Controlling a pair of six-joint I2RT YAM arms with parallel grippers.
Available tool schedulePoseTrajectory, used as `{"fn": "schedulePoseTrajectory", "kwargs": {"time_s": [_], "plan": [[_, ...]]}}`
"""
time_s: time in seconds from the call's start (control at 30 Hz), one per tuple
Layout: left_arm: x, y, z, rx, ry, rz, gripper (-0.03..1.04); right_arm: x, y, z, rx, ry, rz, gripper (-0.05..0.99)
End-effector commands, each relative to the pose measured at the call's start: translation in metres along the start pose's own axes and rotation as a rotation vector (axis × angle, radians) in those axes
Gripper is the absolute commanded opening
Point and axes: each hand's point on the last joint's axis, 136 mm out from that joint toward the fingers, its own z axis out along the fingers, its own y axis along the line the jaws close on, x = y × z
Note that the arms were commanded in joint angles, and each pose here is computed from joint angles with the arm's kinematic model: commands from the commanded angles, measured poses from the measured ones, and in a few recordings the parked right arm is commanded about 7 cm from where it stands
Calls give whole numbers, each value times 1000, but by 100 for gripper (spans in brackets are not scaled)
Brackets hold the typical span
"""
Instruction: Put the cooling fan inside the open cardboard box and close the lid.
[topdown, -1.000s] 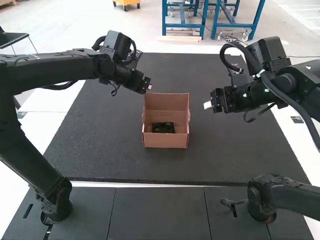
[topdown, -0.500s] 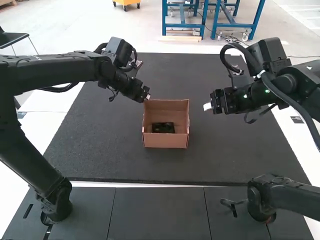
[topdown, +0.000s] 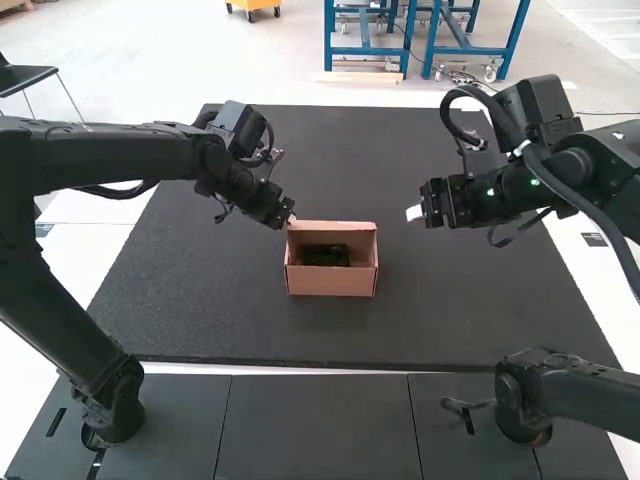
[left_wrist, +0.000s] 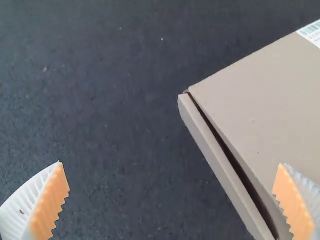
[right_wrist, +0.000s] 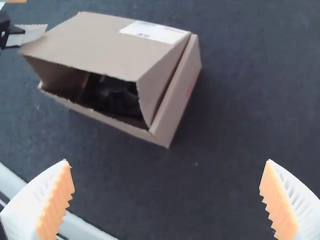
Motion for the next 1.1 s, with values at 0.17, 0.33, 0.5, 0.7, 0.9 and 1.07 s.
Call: {"fn": "schedulePoseTrajectory", "kwargs": {"time_s": [0.17,0.33,0.5,0.7,0.9,1.07], "plan": [[4,-7,1,28,-2,13,96,-10,1,-9,-9,-38,18,85],[8,-9,5,35,-3,14,96,-10,-1,-9,-3,-40,25,85],[11,-22,8,75,-7,27,96,-10,-2,-9,-2,-39,26,85],[10,-42,9,106,-24,57,96,-9,-4,-8,5,-37,33,85],[15,-52,11,121,-23,75,96,-10,-8,-8,13,-40,45,85],[29,-52,17,122,5,76,96,-8,-8,-7,12,-34,46,85]]}}
